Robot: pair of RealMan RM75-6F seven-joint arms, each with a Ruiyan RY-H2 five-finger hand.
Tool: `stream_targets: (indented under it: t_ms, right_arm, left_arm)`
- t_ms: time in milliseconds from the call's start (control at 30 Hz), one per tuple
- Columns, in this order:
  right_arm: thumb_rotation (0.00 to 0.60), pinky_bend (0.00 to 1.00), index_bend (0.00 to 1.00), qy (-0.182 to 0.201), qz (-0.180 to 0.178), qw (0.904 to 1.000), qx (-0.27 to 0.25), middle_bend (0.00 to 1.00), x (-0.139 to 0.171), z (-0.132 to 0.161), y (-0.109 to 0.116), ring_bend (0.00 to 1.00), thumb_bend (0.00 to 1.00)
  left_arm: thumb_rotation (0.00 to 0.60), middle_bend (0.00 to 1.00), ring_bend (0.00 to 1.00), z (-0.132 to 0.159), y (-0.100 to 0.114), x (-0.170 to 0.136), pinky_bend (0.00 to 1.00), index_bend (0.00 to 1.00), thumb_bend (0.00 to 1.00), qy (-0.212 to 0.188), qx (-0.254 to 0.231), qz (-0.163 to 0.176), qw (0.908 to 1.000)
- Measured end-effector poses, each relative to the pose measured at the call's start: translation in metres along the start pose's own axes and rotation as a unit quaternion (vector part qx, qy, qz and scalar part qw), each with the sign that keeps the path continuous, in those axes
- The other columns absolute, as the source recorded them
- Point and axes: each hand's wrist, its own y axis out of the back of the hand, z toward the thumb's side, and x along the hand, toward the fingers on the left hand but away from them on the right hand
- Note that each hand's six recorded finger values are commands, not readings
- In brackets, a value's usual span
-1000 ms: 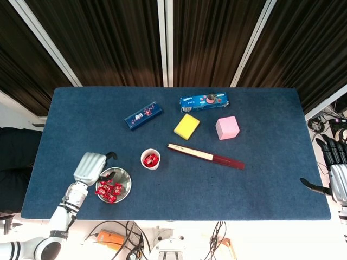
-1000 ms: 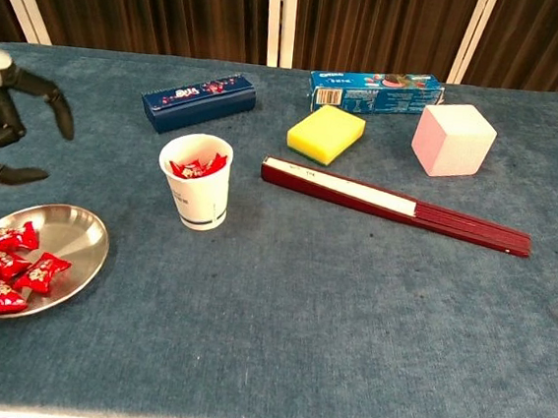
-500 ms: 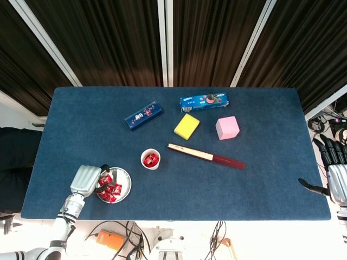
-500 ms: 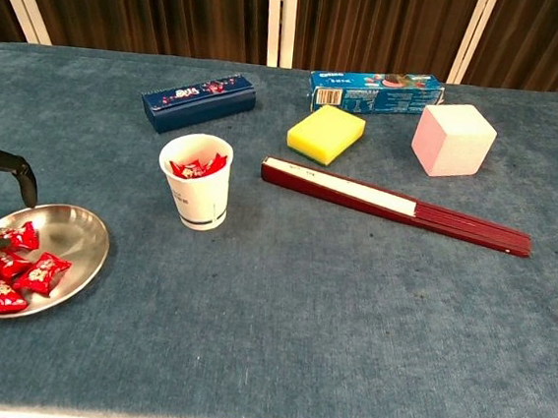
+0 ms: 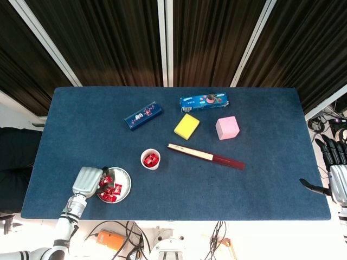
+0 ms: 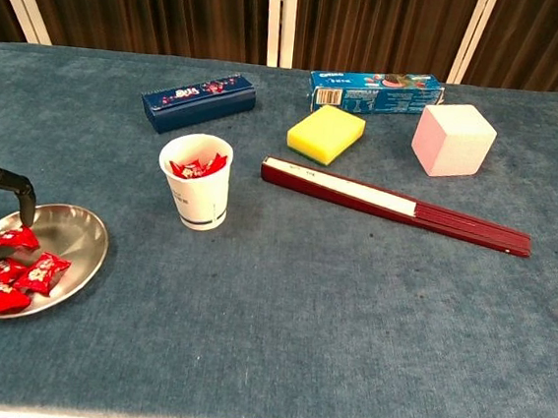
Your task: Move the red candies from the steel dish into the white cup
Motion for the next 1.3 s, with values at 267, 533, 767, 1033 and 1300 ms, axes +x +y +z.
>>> stream_targets:
  t_ms: [267, 533, 767, 1033, 1300]
  right_arm:
    - [0.6, 0.0, 0.0, -0.001, 0.0, 1.0, -0.001, 0.01, 0.0, 0.0, 0.0, 0.0, 0.12]
    - [0.6, 0.0, 0.0, 0.001, -0.002, 1.0, -0.002, 0.01, 0.001, 0.001, 0.0, 0.0, 0.12]
    - [0.6, 0.0, 0.0, 0.001, -0.004, 1.0, -0.003, 0.01, 0.002, 0.0, 0.001, 0.0, 0.12]
    - [0.6, 0.0, 0.0, -0.01, -0.005, 0.9999, -0.004, 0.01, 0.005, -0.008, 0.002, 0.0, 0.12]
    - [0.6, 0.0, 0.0, -0.013, -0.003, 0.9999, -0.006, 0.01, 0.005, -0.011, 0.0, 0.0, 0.12]
  left_arm:
    - [0.6, 0.93, 0.88, 0.002, 0.008, 0.001, 0.9, 0.57, 0.32, -0.006, -0.001, 0.009, 0.9999]
    - [0.6, 0.93, 0.88, 0.02, 0.063, 0.0, 0.9, 0.57, 0.32, -0.05, -0.071, 0.07, 0.9938]
    - [0.6, 0.93, 0.88, 0.064, 0.116, 0.019, 0.9, 0.57, 0.32, -0.127, -0.098, 0.107, 0.9812]
    - [0.6, 0.93, 0.88, 0.111, 0.124, 0.051, 0.9, 0.57, 0.32, -0.169, -0.115, 0.069, 0.9763]
    - [0.6, 0.93, 0.88, 0.128, 0.115, 0.069, 0.9, 0.44, 0.2, -0.161, -0.097, 0.05, 0.9808]
